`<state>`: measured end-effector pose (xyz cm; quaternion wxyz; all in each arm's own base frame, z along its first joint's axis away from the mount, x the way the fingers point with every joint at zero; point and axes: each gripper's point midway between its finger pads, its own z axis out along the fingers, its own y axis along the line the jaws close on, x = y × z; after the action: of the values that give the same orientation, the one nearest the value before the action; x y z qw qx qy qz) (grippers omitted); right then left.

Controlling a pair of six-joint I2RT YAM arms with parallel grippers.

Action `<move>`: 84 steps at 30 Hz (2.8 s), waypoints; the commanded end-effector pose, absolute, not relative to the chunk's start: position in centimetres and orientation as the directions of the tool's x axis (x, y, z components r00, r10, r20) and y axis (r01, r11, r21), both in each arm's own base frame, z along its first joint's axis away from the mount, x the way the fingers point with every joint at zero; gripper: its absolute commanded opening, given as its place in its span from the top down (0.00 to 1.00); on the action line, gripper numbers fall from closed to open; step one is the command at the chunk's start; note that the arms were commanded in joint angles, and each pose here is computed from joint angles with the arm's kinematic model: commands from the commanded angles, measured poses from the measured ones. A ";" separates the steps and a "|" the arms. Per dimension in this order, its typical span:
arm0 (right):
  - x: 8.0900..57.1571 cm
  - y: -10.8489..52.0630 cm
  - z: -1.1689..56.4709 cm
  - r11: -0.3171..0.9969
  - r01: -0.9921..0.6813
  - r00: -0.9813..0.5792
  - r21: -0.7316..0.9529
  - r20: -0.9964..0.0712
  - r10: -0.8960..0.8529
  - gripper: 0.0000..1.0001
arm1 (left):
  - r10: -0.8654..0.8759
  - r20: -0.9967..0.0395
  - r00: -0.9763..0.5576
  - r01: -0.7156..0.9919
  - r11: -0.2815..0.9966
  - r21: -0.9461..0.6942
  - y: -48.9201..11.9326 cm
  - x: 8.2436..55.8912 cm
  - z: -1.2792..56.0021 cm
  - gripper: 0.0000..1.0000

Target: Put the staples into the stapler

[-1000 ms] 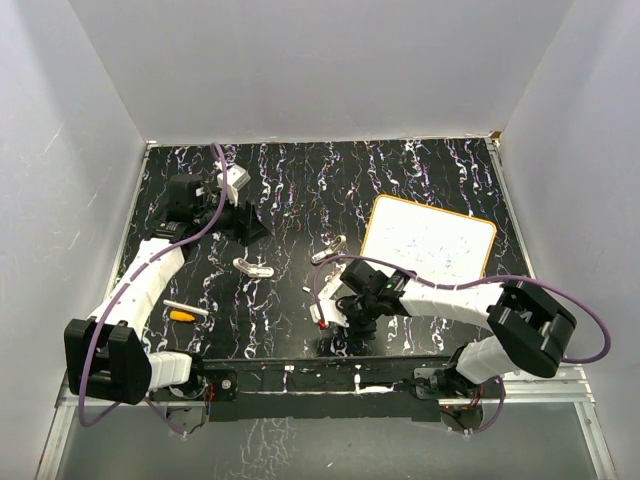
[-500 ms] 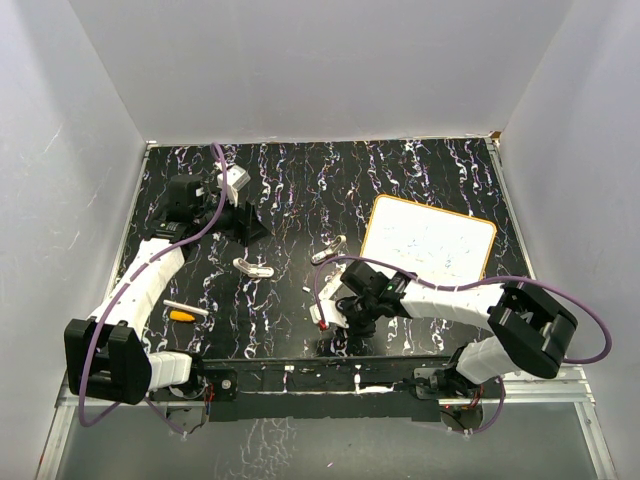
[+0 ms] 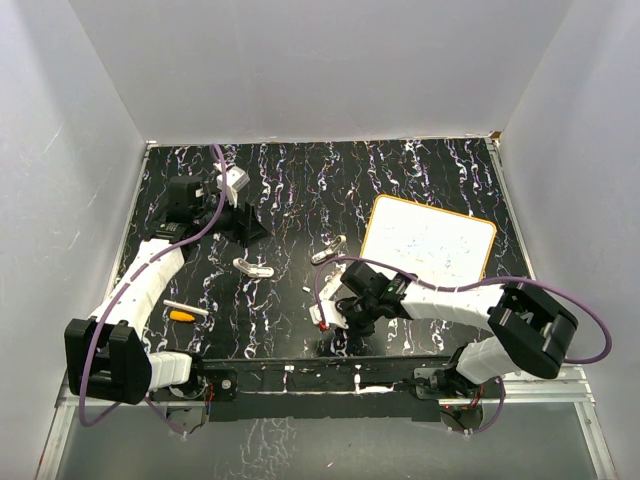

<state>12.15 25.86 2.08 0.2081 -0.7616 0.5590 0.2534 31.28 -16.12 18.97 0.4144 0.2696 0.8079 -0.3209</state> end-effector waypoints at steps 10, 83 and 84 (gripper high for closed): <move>12.4 24.4 0.9 -0.271 -0.960 0.262 -0.072 -0.576 -0.775 0.79 | 0.160 -0.869 -0.468 0.728 0.628 -0.276 -16.3 30.9 20.5 0.35; 25.7 33.9 34.3 -0.092 -0.907 -0.405 0.410 -0.912 -0.069 0.84 | -0.122 -0.836 -0.535 0.832 0.095 -0.547 -24.6 26.2 33.3 0.54; 25.7 33.9 34.3 -0.090 -0.907 -0.407 0.412 -0.911 -0.068 0.84 | -0.121 -0.836 -0.536 0.832 0.092 -0.547 -24.7 26.1 33.4 0.55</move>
<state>25.36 34.01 32.61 0.3186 -0.4122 0.6002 0.6069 26.35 -24.48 31.81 0.3783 0.2697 0.6361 -0.6161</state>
